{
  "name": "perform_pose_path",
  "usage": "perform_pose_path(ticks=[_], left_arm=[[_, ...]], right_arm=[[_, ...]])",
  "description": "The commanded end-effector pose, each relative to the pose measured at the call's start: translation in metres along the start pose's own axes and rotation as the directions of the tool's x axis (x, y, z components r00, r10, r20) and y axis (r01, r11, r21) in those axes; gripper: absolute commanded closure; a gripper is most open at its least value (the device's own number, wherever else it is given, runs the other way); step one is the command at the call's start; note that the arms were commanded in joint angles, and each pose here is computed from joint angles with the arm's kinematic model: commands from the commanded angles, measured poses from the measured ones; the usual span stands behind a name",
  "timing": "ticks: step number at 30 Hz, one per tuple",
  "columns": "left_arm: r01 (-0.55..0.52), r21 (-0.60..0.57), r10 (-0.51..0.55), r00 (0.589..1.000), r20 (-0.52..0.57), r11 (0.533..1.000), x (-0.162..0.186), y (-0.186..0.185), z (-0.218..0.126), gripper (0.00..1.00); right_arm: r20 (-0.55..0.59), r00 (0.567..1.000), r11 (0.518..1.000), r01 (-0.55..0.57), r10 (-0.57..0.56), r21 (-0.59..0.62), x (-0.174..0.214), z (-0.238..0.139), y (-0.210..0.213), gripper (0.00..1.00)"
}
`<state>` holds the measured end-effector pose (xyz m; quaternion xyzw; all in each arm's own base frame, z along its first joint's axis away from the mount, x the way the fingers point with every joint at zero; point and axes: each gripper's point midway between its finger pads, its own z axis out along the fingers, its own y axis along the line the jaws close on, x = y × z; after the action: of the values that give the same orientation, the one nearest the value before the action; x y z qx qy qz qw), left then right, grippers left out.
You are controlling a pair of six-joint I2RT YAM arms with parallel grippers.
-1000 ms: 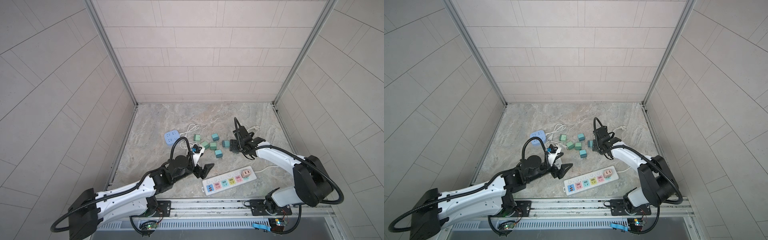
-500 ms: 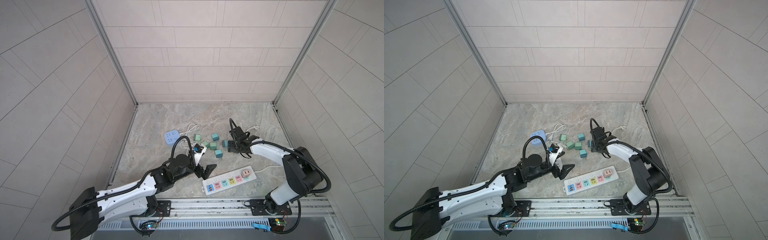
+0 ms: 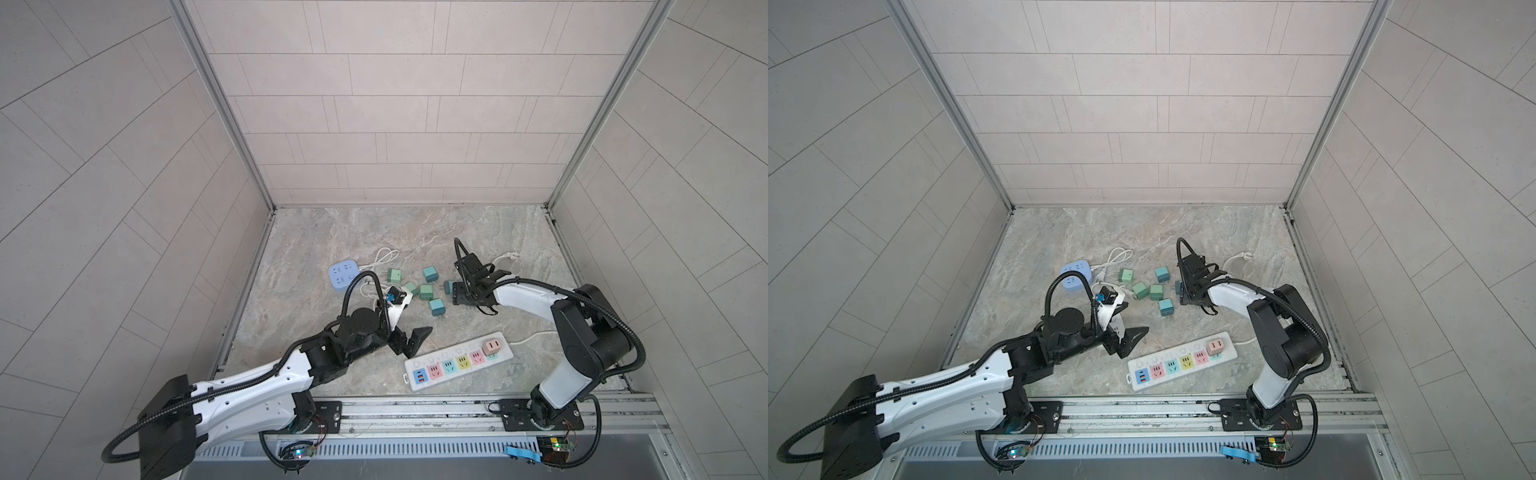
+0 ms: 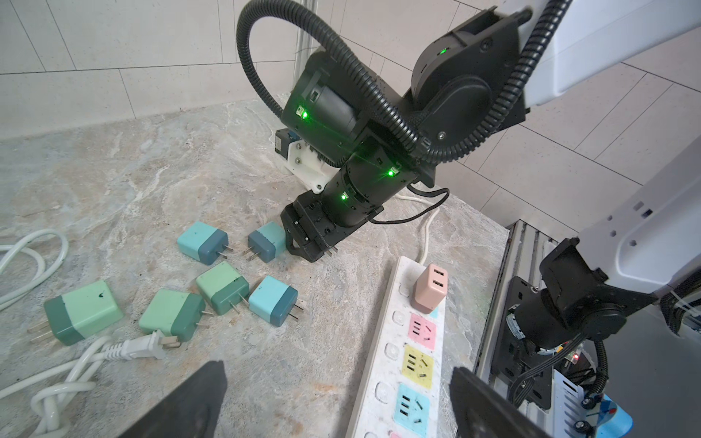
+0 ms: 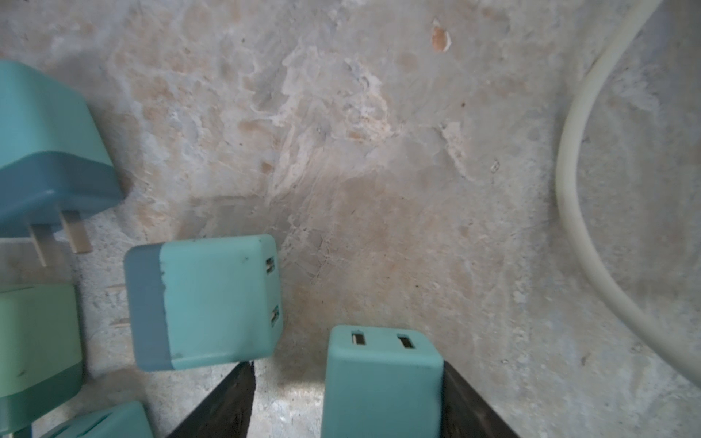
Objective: Insert the plug
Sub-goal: 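Move the right gripper over a teal adapter and close on it, then lift the teal adapter toward the left gripper while the left gripper reaches toward it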
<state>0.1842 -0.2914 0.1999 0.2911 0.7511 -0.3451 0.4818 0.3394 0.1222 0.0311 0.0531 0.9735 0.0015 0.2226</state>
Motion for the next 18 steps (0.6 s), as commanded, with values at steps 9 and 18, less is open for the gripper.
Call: perform_pose_path(ticks=[9, 18], left_arm=[[0.006, -0.021, -0.005, 0.999, 0.033, 1.000, -0.0136, 0.0024, -0.0053, 0.00], [0.012, -0.021, -0.011, 0.999, 0.036, 1.000, -0.0137, 0.0026, -0.0054, 0.00]], right_arm=[[-0.017, 1.000, 1.000, -0.017, 0.018, 0.005, 0.0081, 0.0116, 0.0008, 0.30], [-0.023, 1.000, 1.000, -0.008, 0.008, -0.002, 0.0123, 0.0132, 0.0016, 0.33]])
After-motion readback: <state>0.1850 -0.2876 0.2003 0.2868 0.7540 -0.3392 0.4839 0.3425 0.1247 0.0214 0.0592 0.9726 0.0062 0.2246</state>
